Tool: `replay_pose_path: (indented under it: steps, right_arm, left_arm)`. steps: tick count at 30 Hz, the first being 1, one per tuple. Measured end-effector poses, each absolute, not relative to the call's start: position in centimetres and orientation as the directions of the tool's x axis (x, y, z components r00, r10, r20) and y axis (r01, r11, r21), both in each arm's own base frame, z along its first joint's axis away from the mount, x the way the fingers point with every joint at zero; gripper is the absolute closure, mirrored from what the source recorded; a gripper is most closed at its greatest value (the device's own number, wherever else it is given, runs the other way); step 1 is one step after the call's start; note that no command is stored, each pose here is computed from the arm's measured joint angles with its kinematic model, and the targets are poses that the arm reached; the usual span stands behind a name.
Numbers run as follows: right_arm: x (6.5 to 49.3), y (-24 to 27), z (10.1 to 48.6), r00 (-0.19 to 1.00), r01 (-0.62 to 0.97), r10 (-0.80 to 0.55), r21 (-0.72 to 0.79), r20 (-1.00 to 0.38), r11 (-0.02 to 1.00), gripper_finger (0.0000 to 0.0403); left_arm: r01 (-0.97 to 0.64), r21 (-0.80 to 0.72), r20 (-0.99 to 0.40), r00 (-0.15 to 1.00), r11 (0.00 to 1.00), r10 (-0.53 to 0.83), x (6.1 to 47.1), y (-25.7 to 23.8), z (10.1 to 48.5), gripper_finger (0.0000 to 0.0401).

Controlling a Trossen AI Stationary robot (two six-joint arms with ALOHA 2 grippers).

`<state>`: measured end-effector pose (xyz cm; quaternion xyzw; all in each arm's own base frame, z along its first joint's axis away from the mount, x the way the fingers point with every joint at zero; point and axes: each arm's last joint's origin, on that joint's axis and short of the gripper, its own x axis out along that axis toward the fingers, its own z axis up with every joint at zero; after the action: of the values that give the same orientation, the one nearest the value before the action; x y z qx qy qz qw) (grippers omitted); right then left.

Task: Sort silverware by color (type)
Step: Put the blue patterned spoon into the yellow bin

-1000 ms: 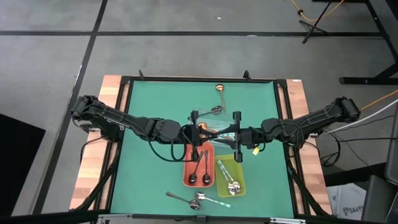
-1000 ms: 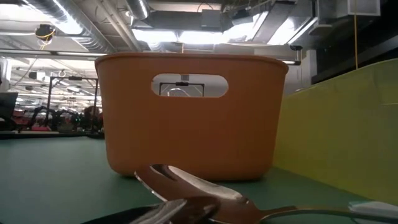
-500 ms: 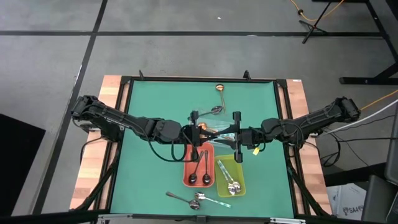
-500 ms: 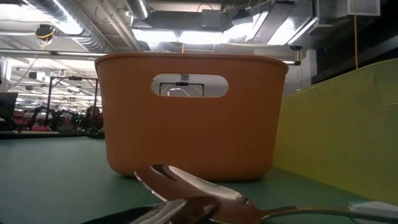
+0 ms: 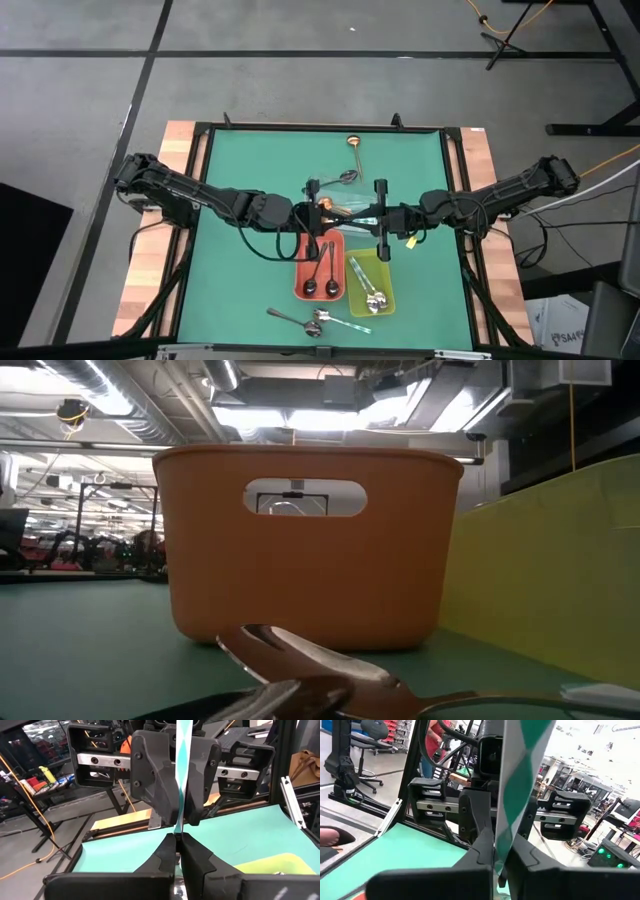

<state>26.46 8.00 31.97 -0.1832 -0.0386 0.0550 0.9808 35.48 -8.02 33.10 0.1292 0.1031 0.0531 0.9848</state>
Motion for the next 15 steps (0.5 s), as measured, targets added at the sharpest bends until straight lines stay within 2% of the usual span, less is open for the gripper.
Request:
replay_pose_path:
  steps: [6, 15]
  right_arm:
    - [26.46, 8.0, 31.96, 0.991, -0.096, 0.122, -0.346, 0.055, 0.933, 0.0398]
    - [26.48, 7.9, 31.59, 0.996, -0.077, 0.086, -0.284, 0.017, 0.956, 0.0399]
  left_arm:
    - [-0.075, 0.256, -0.19, 0.974, 0.964, 0.126, 35.49, -8.05, 33.1, 0.0388]
    - [-0.089, 0.196, -0.188, 0.974, 0.976, 0.127, 35.49, -8.03, 33.11, 0.0327]
